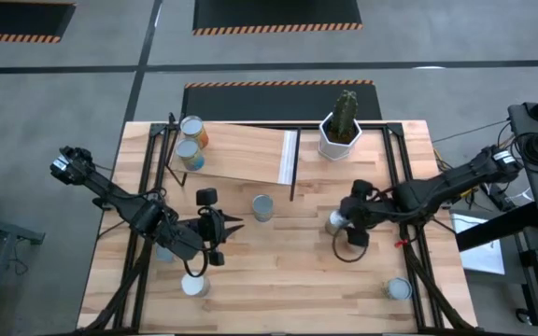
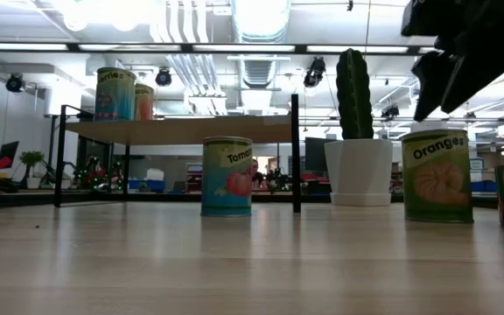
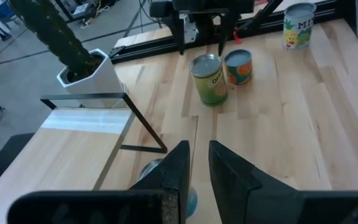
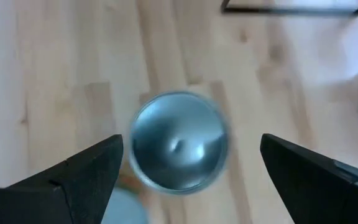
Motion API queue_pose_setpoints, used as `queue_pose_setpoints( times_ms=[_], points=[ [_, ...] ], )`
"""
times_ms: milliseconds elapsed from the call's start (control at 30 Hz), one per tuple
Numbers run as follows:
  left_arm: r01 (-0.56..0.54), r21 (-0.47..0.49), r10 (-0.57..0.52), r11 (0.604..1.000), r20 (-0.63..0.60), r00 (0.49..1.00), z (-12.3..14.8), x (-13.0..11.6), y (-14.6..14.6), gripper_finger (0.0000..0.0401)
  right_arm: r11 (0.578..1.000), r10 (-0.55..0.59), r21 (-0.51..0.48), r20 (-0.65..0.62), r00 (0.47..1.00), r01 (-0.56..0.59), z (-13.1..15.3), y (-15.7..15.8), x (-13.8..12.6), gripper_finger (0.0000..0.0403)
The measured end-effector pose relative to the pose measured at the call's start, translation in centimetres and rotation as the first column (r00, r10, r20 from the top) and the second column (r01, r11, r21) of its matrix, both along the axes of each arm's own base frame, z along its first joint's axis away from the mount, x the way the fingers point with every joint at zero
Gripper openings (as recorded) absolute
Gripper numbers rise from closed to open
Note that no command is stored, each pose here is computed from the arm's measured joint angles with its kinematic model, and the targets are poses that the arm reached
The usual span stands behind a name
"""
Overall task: Pick and place cans onto a shelf
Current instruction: Put the large canned oranges on the shelf
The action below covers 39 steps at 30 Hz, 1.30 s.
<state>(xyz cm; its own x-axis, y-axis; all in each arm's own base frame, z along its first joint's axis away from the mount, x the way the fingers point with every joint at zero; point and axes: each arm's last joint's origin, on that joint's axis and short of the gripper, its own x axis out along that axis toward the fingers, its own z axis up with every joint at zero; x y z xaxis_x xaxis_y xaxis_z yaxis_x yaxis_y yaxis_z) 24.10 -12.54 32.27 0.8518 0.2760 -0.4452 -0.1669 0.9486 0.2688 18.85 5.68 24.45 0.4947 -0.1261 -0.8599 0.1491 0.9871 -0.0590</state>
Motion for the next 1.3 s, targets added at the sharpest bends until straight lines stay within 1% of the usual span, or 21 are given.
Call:
queue_pose_setpoints(
  times_ms=[67,167,333,500,700,767,1000,1300],
  points=[
    [-0.003,-0.005,0.003,1.000,0.002,1.000,0.0,0.0,0.0,0.0043,1.000,0.005,-0.008,0.036,0.999,-0.004,-0.1,0.0,-0.8,0.0368],
    [-0.006,-0.011,0.006,1.000,0.004,1.000,0.0,0.0,0.0,0.0043,1.000,-0.010,0.019,0.075,0.997,0.008,-0.5,0.0,-2.0,0.0368],
    [-0.007,-0.014,0.007,1.000,0.007,1.000,0.0,0.0,0.0,0.0043,0.999,-0.033,0.047,0.139,0.990,0.027,-2.4,-0.1,-3.5,0.0368],
    [-0.007,-0.024,0.007,1.000,0.023,1.000,0.2,0.1,-0.1,0.0043,0.996,-0.056,0.072,0.130,0.990,0.047,-4.5,-0.3,-4.1,0.0368],
    [-0.007,-0.026,0.007,1.000,0.027,1.000,0.2,0.1,-0.1,0.0043,0.996,-0.055,0.083,0.147,0.988,0.043,-5.0,-0.2,-3.8,0.0368],
    [-0.007,-0.027,0.007,1.000,0.028,1.000,0.2,0.1,-0.1,0.0043,0.996,-0.034,0.092,0.157,0.987,0.020,-5.2,0.0,-3.4,0.0368],
    [-0.005,-0.024,0.006,1.000,0.027,1.000,0.2,0.1,-0.1,0.0043,0.998,0.014,0.054,0.150,0.989,-0.023,-6.5,0.6,-2.0,0.0368],
    [0.001,-0.012,0.000,1.000,0.025,1.000,0.2,0.1,-0.1,0.0043,0.999,0.009,0.042,0.132,0.991,-0.015,-7.3,0.9,-1.4,0.0368]
  ],
)
